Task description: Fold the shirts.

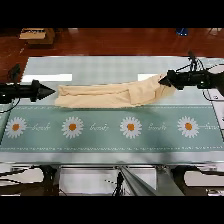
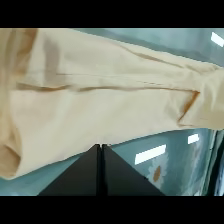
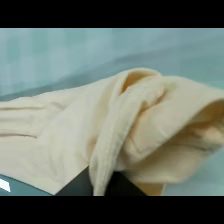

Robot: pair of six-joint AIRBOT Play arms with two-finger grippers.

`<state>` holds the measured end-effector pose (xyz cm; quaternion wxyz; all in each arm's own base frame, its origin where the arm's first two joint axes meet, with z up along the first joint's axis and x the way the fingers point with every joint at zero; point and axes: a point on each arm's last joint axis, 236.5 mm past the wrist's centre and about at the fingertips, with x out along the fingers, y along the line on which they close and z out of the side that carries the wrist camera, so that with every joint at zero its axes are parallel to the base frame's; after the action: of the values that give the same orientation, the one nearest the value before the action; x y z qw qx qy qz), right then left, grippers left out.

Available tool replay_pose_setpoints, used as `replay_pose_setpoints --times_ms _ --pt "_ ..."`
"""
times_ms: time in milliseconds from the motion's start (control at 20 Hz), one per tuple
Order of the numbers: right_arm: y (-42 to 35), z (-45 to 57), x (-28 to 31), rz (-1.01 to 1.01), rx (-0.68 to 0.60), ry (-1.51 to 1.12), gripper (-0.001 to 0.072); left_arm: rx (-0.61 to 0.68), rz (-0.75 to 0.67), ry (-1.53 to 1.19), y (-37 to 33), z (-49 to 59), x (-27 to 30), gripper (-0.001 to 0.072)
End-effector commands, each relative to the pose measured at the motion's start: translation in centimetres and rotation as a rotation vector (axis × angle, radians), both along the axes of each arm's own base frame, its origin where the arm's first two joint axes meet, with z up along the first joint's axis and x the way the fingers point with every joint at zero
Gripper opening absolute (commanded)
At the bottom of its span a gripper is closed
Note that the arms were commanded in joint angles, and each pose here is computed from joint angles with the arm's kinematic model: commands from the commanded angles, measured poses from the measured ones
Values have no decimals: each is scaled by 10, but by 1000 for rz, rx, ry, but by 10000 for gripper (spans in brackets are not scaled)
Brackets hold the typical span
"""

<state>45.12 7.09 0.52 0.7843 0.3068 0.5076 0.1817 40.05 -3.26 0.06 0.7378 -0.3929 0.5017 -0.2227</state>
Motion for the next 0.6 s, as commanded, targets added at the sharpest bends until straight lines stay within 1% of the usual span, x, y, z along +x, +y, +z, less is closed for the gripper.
replay_pose_setpoints --times_ms 0,150,250,400,550 --pt "-1 33 -26 52 -84 -11 28 -117 -74 -43 -61 26 7 24" --pt "-8 40 -53 84 -227 30 28 -133 -196 -50 -126 29 -4 25" --pt "0 48 -68 117 -274 39 28 -124 -277 -54 -170 27 -16 25" --pt "20 62 -78 134 -303 21 28 -125 -354 -77 -232 28 -33 25" --pt "48 78 -97 164 -288 20 28 -126 -387 -94 -278 26 -47 25"
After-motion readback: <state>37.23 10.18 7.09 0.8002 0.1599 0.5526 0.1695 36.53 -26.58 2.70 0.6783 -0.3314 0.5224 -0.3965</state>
